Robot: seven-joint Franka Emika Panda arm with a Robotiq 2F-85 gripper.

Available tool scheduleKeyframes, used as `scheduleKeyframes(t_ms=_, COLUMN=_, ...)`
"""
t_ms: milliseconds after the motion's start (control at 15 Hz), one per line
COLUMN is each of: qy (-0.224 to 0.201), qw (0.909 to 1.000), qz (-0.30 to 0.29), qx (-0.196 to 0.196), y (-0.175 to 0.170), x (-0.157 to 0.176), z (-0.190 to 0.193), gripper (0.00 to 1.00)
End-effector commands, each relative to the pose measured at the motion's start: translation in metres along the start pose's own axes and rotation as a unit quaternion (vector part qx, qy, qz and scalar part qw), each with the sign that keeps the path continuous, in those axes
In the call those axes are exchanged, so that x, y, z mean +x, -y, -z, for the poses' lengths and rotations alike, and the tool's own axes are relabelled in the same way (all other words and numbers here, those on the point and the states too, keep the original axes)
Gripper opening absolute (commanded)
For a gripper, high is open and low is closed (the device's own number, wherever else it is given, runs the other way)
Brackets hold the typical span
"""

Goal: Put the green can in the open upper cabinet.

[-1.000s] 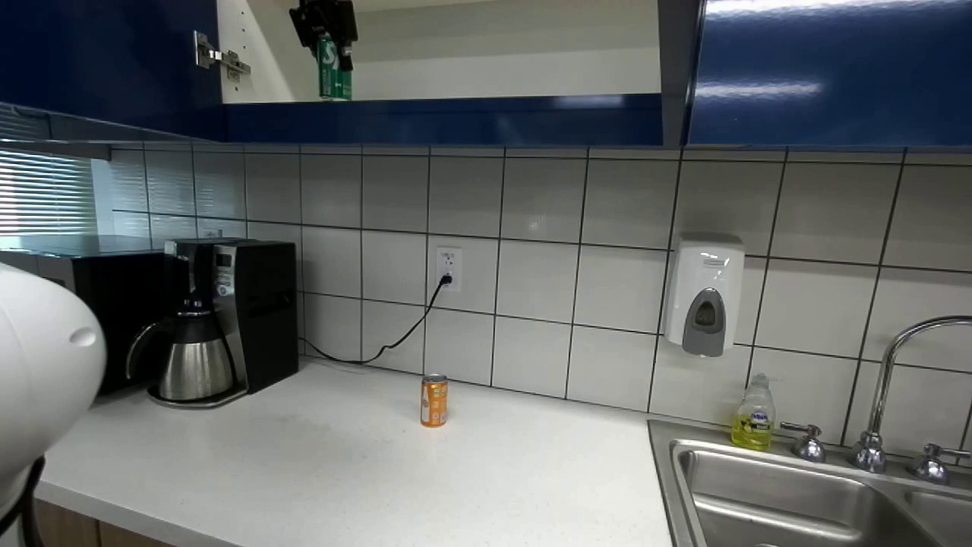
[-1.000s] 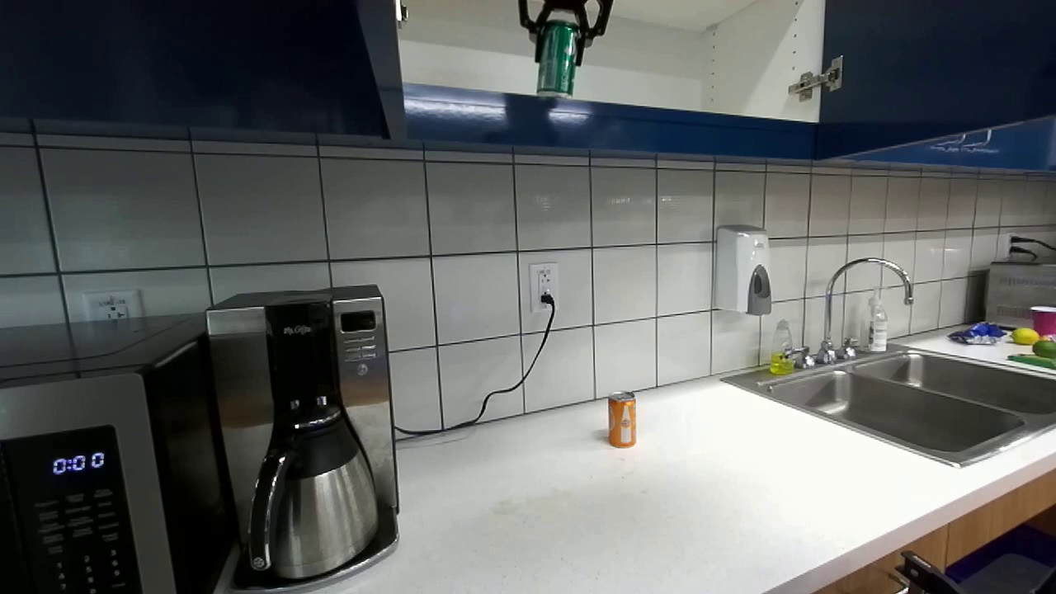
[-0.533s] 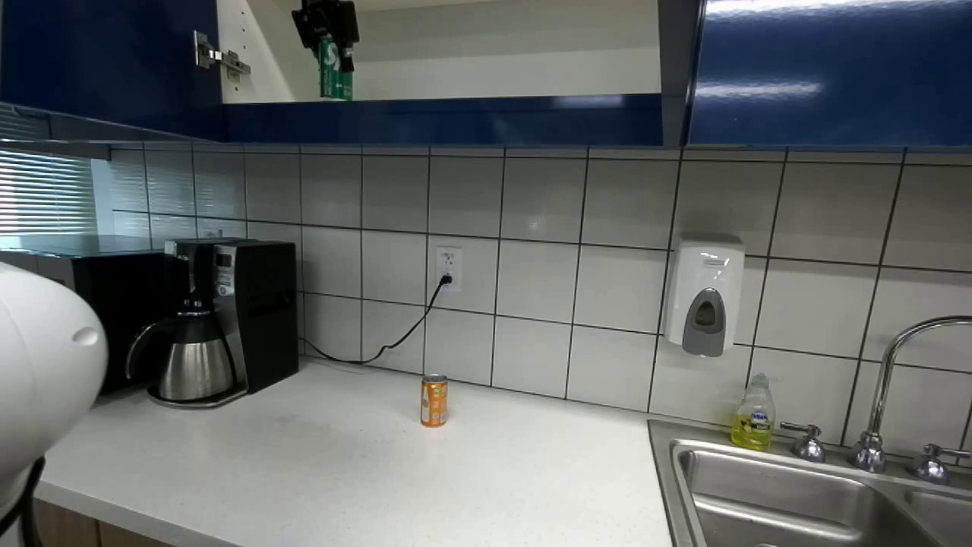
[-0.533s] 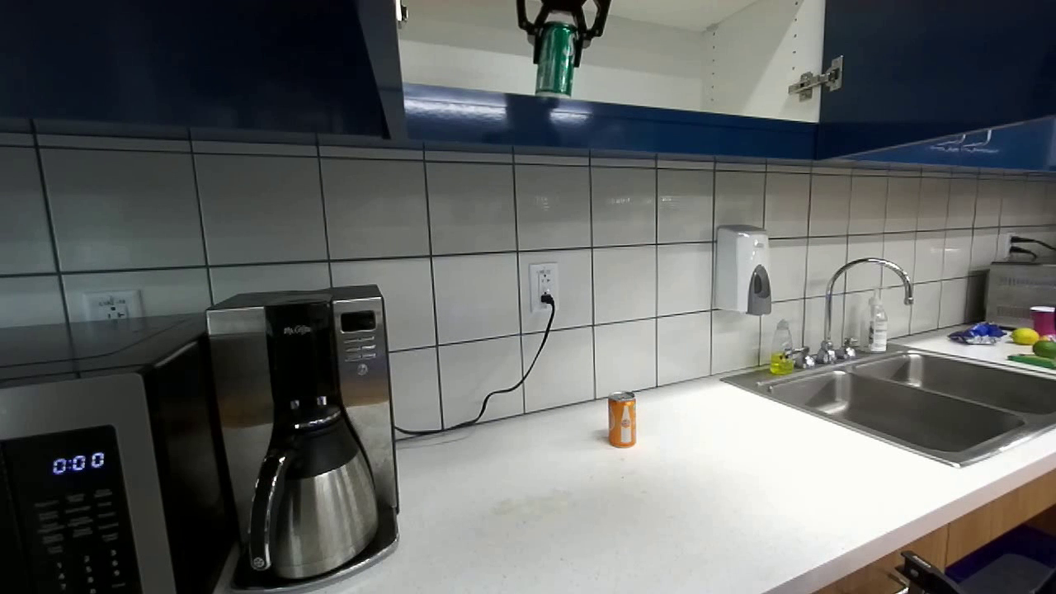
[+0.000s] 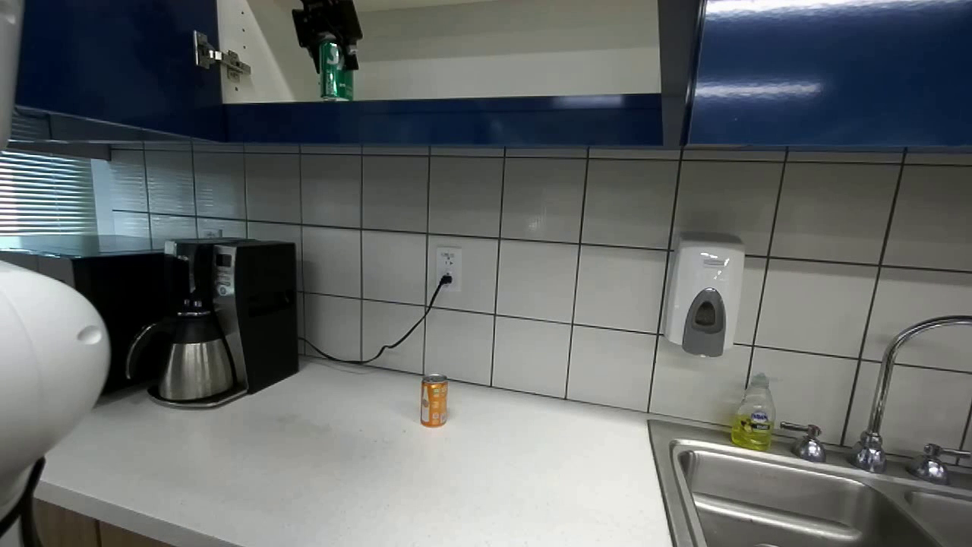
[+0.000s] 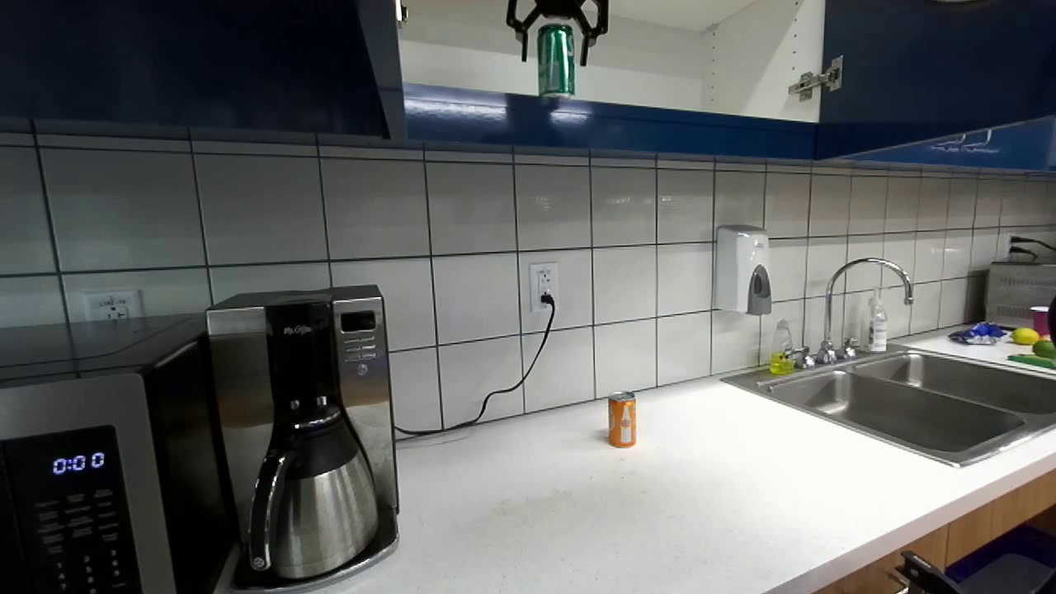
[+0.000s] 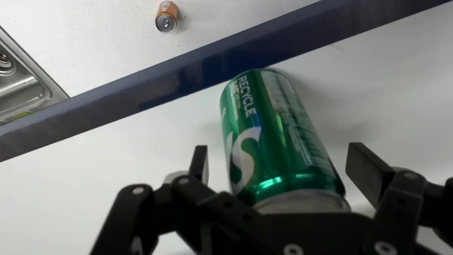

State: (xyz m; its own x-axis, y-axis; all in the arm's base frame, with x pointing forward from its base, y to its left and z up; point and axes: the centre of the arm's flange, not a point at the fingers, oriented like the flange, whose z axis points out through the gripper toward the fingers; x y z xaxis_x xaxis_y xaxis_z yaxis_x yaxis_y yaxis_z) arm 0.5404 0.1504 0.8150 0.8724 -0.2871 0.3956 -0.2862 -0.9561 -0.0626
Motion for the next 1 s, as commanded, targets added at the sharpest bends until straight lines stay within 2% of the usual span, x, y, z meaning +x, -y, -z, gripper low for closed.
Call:
scheduleKeyframes(t_ms=0, qy=0.002, qw=0.9999, qz=-0.01, qx=-0.005, y=0.006, x=0.007, z=0.014, gripper=1.0)
scheduleKeyframes(t_ms=933, qy=-0.003, qw=0.9999, qz=0.0, qx=0.015, y=-0.012, x=-0.022, z=0.032, gripper=1.0)
